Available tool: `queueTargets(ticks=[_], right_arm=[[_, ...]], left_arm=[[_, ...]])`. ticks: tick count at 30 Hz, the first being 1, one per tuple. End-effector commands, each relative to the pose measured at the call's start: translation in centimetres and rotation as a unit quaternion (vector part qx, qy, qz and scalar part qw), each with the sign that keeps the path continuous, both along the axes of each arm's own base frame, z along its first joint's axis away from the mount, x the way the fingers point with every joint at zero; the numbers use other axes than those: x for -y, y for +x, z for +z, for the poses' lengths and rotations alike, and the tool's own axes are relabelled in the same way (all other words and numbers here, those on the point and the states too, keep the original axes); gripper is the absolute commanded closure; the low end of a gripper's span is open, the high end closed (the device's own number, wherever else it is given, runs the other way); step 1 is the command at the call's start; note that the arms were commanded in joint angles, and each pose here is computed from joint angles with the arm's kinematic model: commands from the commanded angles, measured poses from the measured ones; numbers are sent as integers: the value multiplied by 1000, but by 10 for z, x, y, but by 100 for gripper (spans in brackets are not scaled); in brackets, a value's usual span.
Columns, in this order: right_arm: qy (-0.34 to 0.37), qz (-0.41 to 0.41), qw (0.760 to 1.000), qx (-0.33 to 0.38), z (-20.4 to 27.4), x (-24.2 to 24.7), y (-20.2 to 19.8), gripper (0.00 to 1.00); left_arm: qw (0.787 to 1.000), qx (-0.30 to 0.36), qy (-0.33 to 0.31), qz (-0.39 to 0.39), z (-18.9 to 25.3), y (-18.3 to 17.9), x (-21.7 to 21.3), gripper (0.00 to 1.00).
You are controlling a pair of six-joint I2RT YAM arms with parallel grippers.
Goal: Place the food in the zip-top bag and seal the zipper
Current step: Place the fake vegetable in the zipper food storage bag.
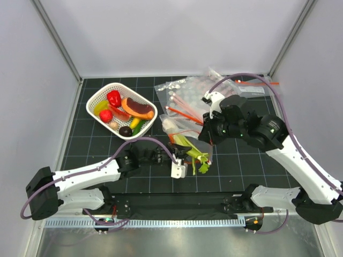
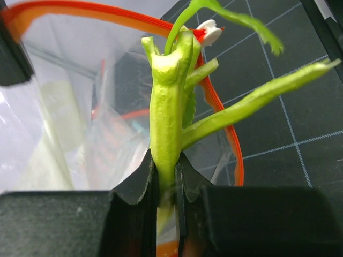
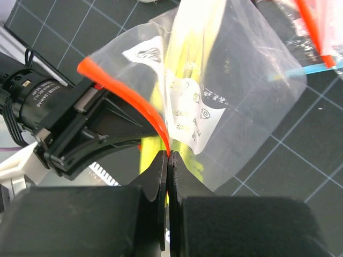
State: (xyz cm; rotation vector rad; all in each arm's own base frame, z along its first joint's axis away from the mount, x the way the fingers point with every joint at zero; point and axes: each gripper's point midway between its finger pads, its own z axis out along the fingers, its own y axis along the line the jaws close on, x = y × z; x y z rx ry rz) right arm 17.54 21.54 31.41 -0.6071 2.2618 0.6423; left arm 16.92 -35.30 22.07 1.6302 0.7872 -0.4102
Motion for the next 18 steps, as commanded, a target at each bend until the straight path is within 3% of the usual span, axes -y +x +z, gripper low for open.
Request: queueTargets(ticks=[1,5,8,10,18], right_arm=[[36,38,999,-13,2,-23,-4,99],[31,49,998,-26,-14,-34,-3,99],[24,58,998,-32,-22,-40,-7,99],[29,60,997,-31,-19,-44,-8,99],[77,28,997,2,20,-39,-5,99]], left_arm=[[1000,-3,-17,20,20,10,2,99],[998,-23,-46,39,35,12,0,94],[997,-38,-28,65,36,22,2,100],[993,-65,6,95,21,31,0,100],[985,-111,118,67,-25,28,14,100]])
